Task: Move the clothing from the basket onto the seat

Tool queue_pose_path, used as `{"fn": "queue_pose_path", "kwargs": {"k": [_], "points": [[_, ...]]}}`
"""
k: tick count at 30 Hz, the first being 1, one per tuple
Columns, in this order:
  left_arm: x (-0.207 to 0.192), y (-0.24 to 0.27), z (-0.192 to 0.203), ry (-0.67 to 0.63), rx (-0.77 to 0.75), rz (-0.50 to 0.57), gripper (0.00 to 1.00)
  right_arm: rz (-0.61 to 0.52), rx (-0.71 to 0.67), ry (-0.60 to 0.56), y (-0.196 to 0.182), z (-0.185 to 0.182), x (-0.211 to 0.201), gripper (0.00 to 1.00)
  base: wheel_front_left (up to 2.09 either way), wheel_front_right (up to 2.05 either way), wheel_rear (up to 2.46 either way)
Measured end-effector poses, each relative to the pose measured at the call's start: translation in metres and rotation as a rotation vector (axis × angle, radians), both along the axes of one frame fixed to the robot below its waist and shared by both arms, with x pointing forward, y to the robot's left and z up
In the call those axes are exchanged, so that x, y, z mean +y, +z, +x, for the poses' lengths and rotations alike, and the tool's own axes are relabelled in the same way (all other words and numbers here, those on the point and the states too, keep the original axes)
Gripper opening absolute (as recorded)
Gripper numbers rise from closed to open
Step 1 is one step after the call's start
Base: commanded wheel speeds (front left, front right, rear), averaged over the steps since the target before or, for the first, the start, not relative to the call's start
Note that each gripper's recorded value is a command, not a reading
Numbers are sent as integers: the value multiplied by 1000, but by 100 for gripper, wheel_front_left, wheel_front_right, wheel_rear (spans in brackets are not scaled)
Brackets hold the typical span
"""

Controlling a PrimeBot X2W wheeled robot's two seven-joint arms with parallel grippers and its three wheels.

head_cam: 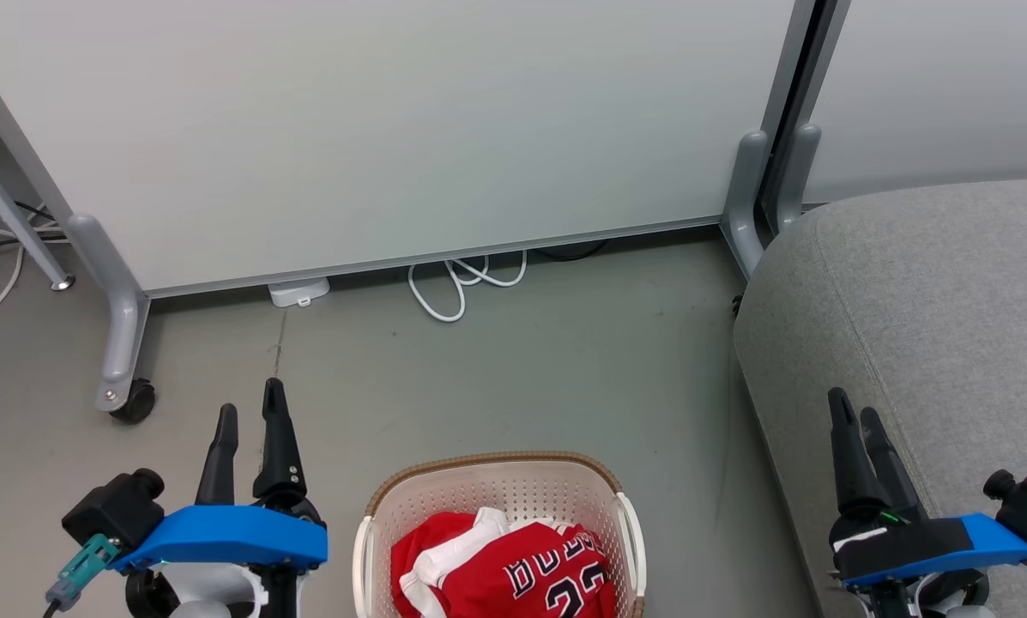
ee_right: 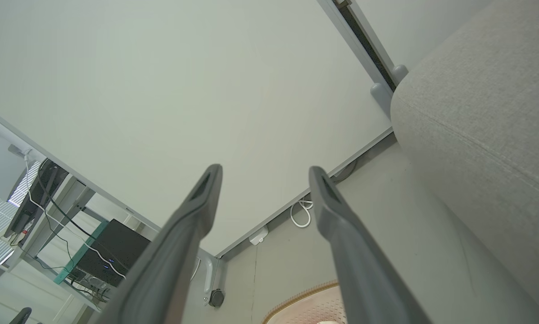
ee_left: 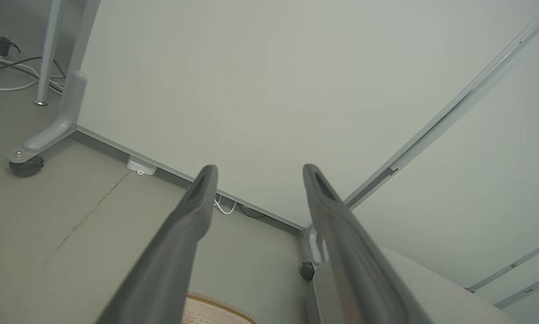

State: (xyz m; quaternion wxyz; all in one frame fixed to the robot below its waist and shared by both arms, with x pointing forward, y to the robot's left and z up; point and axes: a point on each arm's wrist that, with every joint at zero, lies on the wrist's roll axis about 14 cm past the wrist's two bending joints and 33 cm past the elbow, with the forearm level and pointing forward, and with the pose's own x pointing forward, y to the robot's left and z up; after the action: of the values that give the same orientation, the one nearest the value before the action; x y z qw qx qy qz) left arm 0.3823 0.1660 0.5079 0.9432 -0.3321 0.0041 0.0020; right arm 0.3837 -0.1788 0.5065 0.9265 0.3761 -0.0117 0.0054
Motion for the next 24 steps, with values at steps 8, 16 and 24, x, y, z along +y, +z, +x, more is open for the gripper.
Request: {"fn": "queue_pose_path", "kwargs": {"k": [8, 16, 24], "points": [[-9, 2, 0, -23, -21, 127, 100, -108, -18, 13, 2, 0, 5, 100, 0, 0, 0], [-15, 6, -1, -39, -46, 225, 100, -215, -31, 33, 3, 0, 11, 100, 0, 0, 0], [-23, 9, -2, -62, -74, 320, 100, -292, -44, 43, 3, -1, 15, 100, 0, 0, 0]]}}
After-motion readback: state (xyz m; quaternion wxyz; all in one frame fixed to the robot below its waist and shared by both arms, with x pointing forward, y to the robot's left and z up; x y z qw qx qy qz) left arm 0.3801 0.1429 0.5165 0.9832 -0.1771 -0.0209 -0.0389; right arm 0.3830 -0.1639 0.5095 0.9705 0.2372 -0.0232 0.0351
